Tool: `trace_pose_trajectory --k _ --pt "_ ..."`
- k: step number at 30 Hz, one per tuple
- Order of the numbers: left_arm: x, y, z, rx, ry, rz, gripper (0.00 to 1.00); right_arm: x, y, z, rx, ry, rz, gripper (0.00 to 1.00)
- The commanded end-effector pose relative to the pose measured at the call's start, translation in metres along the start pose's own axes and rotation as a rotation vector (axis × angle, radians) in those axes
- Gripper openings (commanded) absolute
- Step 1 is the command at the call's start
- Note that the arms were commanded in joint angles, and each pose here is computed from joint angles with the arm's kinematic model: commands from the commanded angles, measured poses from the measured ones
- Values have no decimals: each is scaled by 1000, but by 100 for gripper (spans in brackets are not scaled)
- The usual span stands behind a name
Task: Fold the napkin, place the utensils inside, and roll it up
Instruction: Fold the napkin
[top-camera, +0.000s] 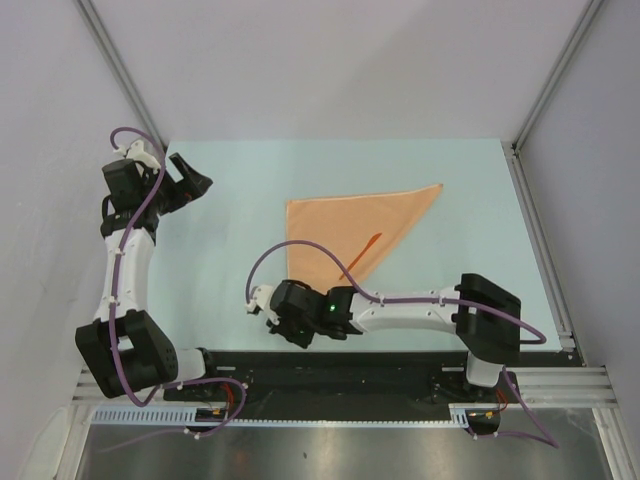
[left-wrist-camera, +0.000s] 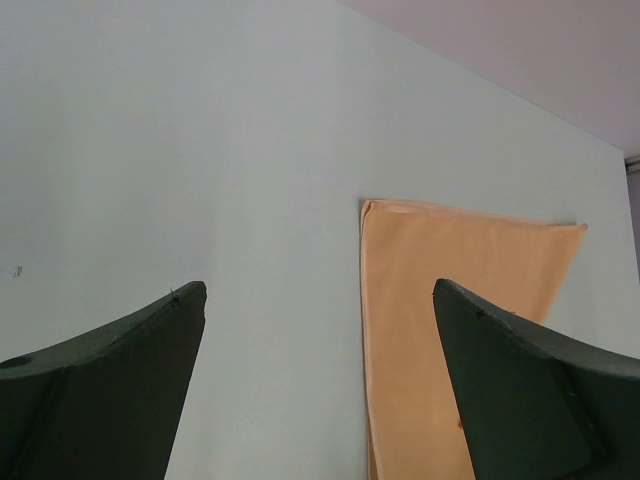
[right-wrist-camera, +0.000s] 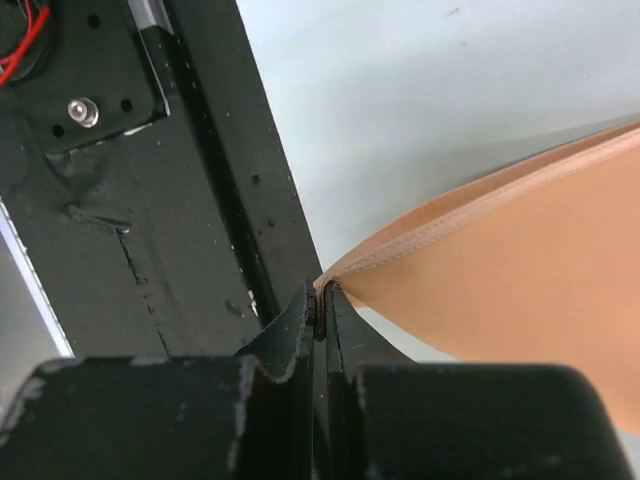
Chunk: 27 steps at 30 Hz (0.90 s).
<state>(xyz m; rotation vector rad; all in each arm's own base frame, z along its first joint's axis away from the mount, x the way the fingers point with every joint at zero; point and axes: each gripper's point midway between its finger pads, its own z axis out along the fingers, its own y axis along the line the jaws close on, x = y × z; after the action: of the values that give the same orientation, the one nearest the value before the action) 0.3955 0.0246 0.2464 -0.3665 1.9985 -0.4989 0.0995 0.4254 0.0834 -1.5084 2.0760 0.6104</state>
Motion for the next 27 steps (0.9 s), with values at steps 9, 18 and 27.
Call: trace_pose_trajectory --k 9,18,27 --pt "-9 -1 -2 18 -30 1 100 -5 -137 -59 153 -169 333 0" --pt "-9 0 -2 19 -29 -4 100 48 -260 -92 384 -193 604 0" --pt "-8 0 -2 20 -26 -8 100 91 -320 -108 521 -169 737 0"
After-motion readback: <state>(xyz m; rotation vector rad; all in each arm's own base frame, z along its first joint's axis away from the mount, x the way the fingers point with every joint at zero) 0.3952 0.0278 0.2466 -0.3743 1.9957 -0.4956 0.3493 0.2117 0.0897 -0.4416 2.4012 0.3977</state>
